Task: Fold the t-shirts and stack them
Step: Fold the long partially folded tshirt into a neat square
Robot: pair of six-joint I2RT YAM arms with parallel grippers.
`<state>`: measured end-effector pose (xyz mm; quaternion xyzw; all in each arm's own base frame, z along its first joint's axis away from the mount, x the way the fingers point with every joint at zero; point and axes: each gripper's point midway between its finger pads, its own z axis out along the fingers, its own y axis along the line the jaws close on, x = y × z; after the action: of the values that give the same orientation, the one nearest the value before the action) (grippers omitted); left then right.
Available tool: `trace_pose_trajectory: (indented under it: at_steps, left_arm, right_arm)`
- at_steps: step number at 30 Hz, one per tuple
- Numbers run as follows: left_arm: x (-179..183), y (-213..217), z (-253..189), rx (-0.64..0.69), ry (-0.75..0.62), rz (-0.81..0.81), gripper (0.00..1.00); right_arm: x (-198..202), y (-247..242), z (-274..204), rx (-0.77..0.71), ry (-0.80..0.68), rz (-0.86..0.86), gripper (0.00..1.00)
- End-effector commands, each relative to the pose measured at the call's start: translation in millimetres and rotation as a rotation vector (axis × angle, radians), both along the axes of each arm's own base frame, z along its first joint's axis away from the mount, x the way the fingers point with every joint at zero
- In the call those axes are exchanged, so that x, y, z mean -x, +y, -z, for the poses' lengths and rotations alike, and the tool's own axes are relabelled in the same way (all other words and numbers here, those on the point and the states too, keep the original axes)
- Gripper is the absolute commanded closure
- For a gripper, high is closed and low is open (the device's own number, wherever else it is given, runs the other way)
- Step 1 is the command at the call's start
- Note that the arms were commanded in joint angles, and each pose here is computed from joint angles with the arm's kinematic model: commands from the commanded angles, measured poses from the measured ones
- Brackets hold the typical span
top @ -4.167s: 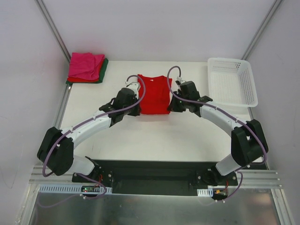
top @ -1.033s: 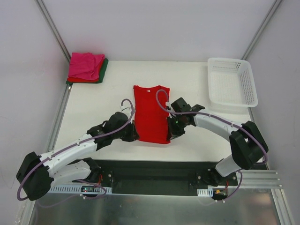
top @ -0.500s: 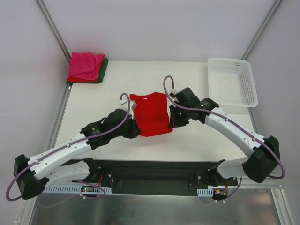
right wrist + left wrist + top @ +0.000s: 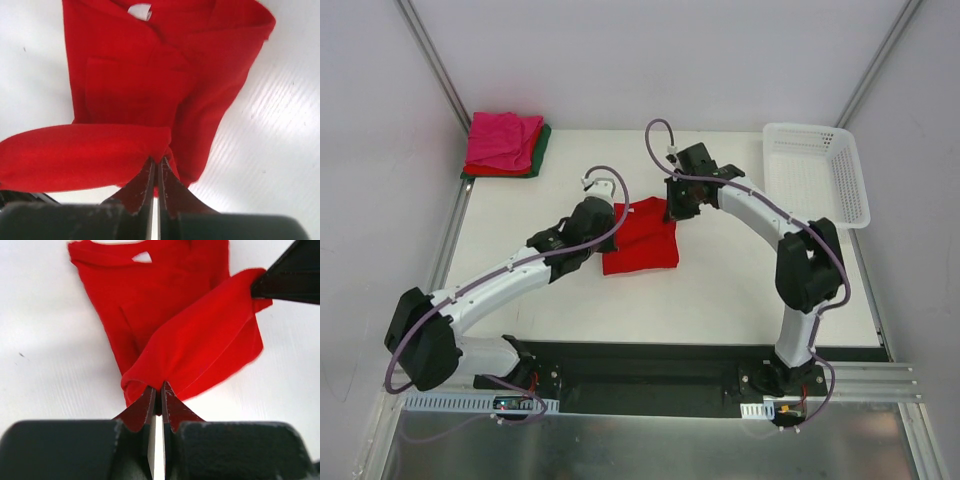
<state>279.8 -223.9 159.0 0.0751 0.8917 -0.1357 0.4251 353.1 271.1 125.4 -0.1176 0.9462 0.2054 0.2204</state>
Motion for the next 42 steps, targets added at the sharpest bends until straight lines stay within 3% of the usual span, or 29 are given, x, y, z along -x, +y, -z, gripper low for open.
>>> trace_pose_trajectory:
  at_steps: [1, 15, 22, 23, 24, 26, 27, 28, 36, 42]
  left_arm:
    - [-46, 12, -10, -0.007, -0.099, -0.060, 1.00]
    - [-124, 0, 27, -0.019, -0.085, -0.045, 1.00]
    - [-131, -3, 46, -0.035, -0.049, -0.053, 0.99]
    - [-132, -2, 48, -0.043, -0.051, -0.061, 0.90]
    - [-131, 1, 50, -0.051, -0.047, -0.067, 0.70]
    - [-131, 6, 50, -0.067, -0.055, -0.080, 0.37]
    - [-132, 9, 46, -0.069, -0.066, -0.087, 0.06]
    - [-132, 10, 43, -0.075, -0.075, -0.090, 0.01]
    - [-125, 26, -5, -0.086, -0.169, -0.107, 0.01]
    - [-107, 20, -11, -0.032, -0.147, -0.050, 0.01]
  right_arm:
    - [-50, 9, -11, -0.068, -0.094, -0.008, 0.99]
    - [-102, -2, -3, -0.133, -0.114, 0.058, 0.99]
    - [-103, -3, 16, -0.141, -0.068, 0.045, 0.96]
    - [-103, -2, 17, -0.142, -0.067, 0.040, 0.91]
    - [-103, -3, 20, -0.138, -0.065, 0.041, 0.76]
    - [-103, -5, 19, -0.129, -0.077, 0.041, 0.62]
    - [-103, -9, 21, -0.111, -0.083, 0.046, 0.60]
    - [-103, -11, 16, -0.108, -0.100, 0.050, 0.58]
    - [-91, -34, -22, -0.071, -0.187, 0.083, 0.53]
    - [-52, -43, -31, -0.099, -0.169, 0.077, 0.54]
